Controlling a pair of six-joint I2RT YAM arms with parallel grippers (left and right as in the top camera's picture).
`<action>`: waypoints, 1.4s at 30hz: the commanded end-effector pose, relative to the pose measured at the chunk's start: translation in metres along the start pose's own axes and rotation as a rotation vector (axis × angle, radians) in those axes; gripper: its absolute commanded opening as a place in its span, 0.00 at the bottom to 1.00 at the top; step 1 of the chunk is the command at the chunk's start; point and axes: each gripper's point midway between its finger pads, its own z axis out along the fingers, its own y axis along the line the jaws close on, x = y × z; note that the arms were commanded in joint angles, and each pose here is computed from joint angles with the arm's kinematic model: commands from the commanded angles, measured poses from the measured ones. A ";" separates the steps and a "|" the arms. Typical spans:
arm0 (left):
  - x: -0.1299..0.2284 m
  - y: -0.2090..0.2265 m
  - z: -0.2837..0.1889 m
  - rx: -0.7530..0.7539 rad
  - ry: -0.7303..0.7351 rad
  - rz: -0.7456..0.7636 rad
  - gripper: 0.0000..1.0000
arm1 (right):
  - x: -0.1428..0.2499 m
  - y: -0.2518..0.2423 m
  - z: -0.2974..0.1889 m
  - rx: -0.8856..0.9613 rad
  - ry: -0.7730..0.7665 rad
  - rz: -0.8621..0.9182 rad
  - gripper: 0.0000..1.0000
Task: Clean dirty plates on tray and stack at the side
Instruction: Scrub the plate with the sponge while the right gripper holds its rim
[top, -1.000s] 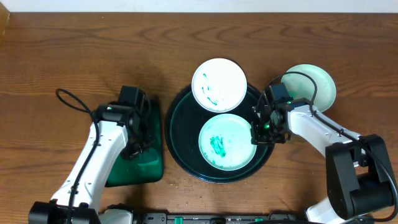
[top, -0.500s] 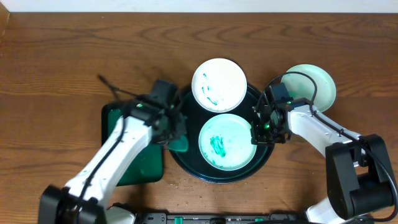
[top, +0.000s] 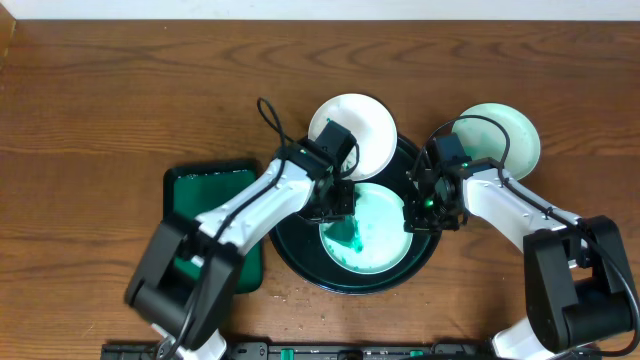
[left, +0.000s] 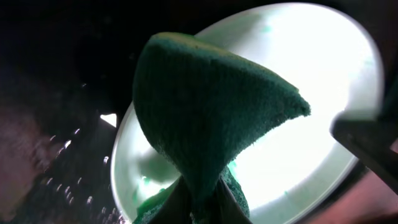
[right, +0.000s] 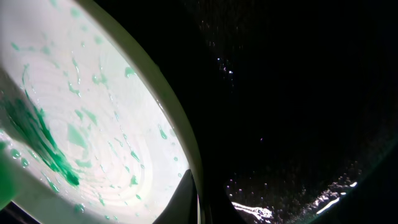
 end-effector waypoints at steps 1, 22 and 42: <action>0.001 -0.001 0.017 0.028 0.071 -0.056 0.07 | 0.017 -0.014 0.024 0.056 0.077 -0.002 0.01; 0.044 -0.062 0.060 0.196 0.250 0.007 0.07 | 0.020 -0.015 0.023 0.059 0.089 0.003 0.01; -0.009 0.093 0.035 -0.348 0.057 -0.201 0.07 | 0.018 -0.015 0.024 0.057 0.081 -0.001 0.01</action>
